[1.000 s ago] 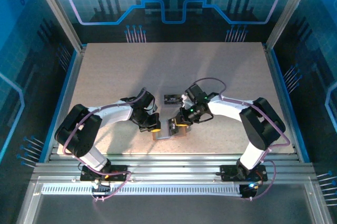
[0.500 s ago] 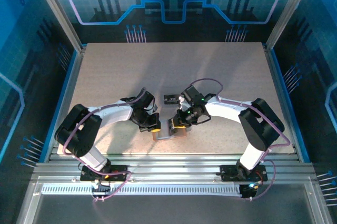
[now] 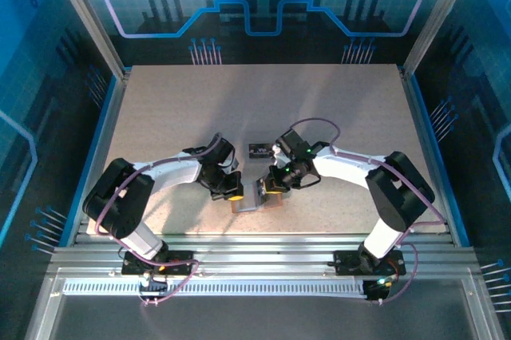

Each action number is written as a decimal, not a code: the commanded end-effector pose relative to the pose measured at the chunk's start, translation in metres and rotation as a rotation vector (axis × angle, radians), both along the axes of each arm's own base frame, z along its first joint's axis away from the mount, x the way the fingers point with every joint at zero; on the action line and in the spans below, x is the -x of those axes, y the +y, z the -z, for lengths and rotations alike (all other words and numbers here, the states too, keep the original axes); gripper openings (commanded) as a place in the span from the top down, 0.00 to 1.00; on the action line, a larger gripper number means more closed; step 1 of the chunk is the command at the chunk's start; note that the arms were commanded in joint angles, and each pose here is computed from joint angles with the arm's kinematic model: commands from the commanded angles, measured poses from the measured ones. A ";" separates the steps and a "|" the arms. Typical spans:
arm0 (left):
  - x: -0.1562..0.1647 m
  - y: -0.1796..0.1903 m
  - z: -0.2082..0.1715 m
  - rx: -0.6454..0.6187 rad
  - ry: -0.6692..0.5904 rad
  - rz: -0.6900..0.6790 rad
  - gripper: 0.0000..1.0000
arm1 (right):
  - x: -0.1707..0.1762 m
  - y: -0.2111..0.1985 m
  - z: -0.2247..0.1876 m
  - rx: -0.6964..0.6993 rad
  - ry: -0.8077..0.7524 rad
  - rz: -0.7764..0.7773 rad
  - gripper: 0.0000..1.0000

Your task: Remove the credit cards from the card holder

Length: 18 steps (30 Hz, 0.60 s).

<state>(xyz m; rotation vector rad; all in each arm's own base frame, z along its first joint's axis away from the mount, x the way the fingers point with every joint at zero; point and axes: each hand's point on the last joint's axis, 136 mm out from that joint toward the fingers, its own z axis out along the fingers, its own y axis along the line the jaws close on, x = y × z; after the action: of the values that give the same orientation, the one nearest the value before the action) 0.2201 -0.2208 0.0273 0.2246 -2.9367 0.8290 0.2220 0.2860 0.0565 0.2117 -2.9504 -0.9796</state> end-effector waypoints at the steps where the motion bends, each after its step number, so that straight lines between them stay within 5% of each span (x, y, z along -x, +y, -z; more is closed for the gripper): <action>1: -0.003 -0.001 -0.017 0.011 -0.012 -0.002 0.99 | -0.003 0.000 -0.021 -0.005 -0.042 0.000 0.94; 10: -0.020 -0.009 -0.055 0.051 -0.094 -0.004 0.96 | -0.018 -0.020 -0.055 0.000 -0.160 -0.054 0.94; 18: -0.021 0.001 -0.066 0.036 -0.155 -0.021 0.94 | -0.035 -0.022 -0.066 0.067 -0.347 -0.460 0.95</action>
<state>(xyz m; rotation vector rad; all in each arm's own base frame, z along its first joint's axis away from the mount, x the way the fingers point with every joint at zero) 0.2429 -0.2289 0.0878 0.1855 -3.0380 0.9582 0.2612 0.2739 0.1317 0.7490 -3.0810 -0.9889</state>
